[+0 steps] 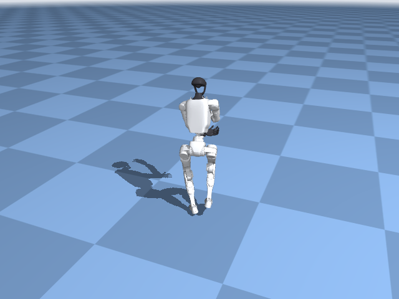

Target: Kungfu

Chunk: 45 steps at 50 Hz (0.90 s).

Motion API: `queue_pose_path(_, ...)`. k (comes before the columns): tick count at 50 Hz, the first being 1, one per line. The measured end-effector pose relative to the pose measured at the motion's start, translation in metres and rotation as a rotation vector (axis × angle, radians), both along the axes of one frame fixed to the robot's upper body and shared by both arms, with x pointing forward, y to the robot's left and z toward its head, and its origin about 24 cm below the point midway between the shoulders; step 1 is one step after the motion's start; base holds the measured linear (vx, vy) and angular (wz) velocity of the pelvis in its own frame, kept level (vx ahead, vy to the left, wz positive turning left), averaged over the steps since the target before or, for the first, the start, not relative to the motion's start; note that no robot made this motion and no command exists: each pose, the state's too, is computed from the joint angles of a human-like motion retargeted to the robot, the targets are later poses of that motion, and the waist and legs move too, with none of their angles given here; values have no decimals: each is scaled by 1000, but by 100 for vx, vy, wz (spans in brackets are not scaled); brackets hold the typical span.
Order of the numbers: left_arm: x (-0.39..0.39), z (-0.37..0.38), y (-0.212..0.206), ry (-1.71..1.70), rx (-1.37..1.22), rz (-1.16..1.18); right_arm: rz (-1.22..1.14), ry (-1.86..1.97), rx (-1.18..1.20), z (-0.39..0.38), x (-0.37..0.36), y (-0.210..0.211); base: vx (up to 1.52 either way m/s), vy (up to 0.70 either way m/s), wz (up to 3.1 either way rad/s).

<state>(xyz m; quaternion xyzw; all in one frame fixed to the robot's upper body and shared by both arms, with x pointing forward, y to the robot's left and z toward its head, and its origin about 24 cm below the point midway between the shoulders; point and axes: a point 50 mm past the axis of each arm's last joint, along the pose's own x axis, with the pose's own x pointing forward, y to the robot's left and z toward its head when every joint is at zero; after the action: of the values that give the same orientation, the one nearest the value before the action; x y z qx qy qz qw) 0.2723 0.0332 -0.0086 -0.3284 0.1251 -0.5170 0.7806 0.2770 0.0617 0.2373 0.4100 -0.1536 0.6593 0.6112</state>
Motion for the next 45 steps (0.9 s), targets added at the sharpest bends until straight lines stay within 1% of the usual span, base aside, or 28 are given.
queue_pose_path(3, -13, 6, -33, 5, -129, -141, 31, 217, -97, -82, -9, 10, -22, 7, 83)
queue_pose_path(5, -28, 4, -51, 60, -217, -221, 85, 403, -103, -139, -25, 7, -22, 5, 78)
queue_pose_path(8, -45, -8, -56, 157, -303, -210, 198, 735, -85, -181, -43, -2, -12, -9, 19)
queue_pose_path(10, -64, -26, -57, 249, -267, -222, 147, 858, -18, -202, -45, -11, -10, -10, 105)
queue_pose_path(13, -73, -37, -65, 378, -254, -82, 124, 705, -114, -200, -44, -19, -4, -14, 44)
queue_pose_path(15, -61, -33, -56, 377, -265, -8, 63, 549, -165, -185, -37, -25, 3, -18, 53)
queue_pose_path(18, -47, -22, -48, 313, -281, 8, -15, 346, -120, -135, -19, -30, 5, -11, 47)
queue_pose_path(20, -34, -17, -35, 255, -249, 25, -51, 226, -55, -94, -11, -34, 13, -8, 16)
queue_pose_path(23, -15, -14, -8, 154, -106, 63, -207, 54, 81, -17, 3, -61, 12, -9, 39)
queue_pose_path(26, -2, -18, 26, 51, 127, 94, -482, -169, 232, 63, 5, -107, 15, -3, 38)
queue_pose_path(30, 17, -16, 77, -123, 498, 234, -895, -590, 459, 157, -28, -177, -32, 47, 161)
queue_pose_path(33, 22, -19, 119, -205, 757, 400, -1155, -792, 580, 202, -57, -216, -7, -40, 186)
queue_pose_path(35, 20, -23, 152, -201, 904, 512, -1300, -864, 655, 218, -75, -235, 26, -69, 49)
queue_pose_path(38, 13, -21, 205, -158, 1046, 696, -1484, -948, 742, 228, -99, -254, 30, -81, -102)
queue_pose_path(40, 13, -5, 243, -145, 1089, 859, -1584, -1012, 801, 227, -116, -264, 12, -48, -145)
queue_pose_path(43, 14, 26, 294, -107, 1087, 1183, -1714, -1062, 898, 219, -138, -271, -7, -11, 0)
queue_pose_path(45, 13, 43, 321, -67, 1065, 1400, -1804, -1093, 973, 212, -150, -272, -17, -7, 99)
